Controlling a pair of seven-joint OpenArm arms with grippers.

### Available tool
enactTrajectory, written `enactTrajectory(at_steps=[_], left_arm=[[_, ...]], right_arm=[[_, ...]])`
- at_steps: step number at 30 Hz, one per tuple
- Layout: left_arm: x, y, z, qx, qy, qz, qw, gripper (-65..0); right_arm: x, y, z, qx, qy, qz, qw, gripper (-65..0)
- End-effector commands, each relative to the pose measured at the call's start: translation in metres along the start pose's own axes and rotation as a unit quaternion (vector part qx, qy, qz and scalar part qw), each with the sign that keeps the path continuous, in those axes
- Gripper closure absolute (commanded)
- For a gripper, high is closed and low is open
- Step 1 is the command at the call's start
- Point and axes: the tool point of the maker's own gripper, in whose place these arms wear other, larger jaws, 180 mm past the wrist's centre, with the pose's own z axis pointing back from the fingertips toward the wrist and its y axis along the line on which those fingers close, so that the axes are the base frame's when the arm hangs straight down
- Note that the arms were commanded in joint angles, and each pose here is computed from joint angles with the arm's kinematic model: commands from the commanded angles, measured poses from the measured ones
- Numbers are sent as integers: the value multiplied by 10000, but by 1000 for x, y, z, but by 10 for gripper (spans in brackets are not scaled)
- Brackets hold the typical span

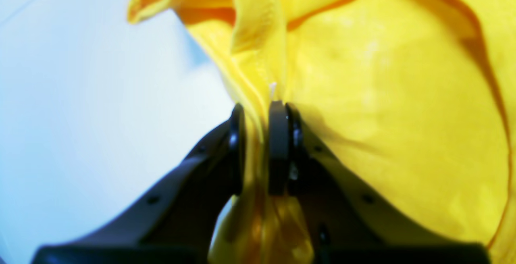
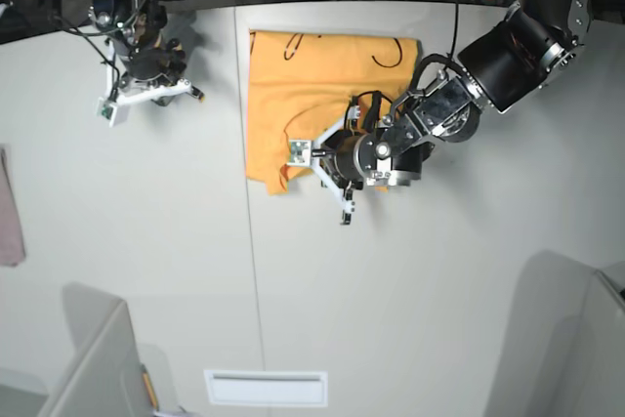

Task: Fold the T-shirt properly

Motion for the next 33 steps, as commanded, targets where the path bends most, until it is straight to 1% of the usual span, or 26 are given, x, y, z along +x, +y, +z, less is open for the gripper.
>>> enactTrajectory(at_steps=[1, 5, 14, 17, 19, 20, 22, 23, 24, 26, 28, 29, 31, 33], left_arm=[[-1, 11, 3, 106, 40, -44, 9999, 0], [-5, 10, 2, 74, 84, -2, 9999, 0], [-8, 18, 4, 157, 158, -52, 9997, 0], [-5, 27, 7, 233, 126, -66, 9996, -3], [-3, 30, 9, 269, 108, -95, 9995, -189], [-1, 37, 12, 345, 107, -140, 9992, -275], [6, 48, 17, 459, 23, -202, 9987, -410], [13, 54, 21, 541, -48, -267, 9982, -467], [21, 62, 26, 638, -128, -341, 9973, -510], [34, 76, 38, 840, -268, -495, 9949, -553], [49, 92, 54, 1099, -401, -635, 9911, -556], [51, 104, 66, 1324, -348, -606, 9887, -556], [50, 125, 95, 1822, -269, -338, 9823, -555], [45, 137, 127, 2242, -423, 173, 9735, -550]], right_arm=[[9, 0, 3, 16, -163, 33, 9999, 0], [8, -2, 3, -4, -150, 37, 9999, 0], [9, 3, 2, 46, -168, 52, 9998, 0], [10, 3, 2, 50, -174, 51, 9998, 0], [10, 3, 2, 50, -174, 51, 9998, 0], [10, 3, 2, 56, -170, 55, 9998, 0], [10, 3, 2, 48, -175, 66, 9998, 0], [11, 2, 2, 43, -179, 80, 9998, 0], [11, 2, 2, 43, -179, 80, 9998, 0], [10, 3, 2, 45, -177, 73, 9998, 0], [10, 3, 2, 45, -177, 73, 9998, 0], [11, 3, 2, 45, -195, 70, 9998, 0], [15, 3, 3, 58, -274, 103, 9996, 0], [21, 3, 5, 104, -514, 196, 9984, 0]])
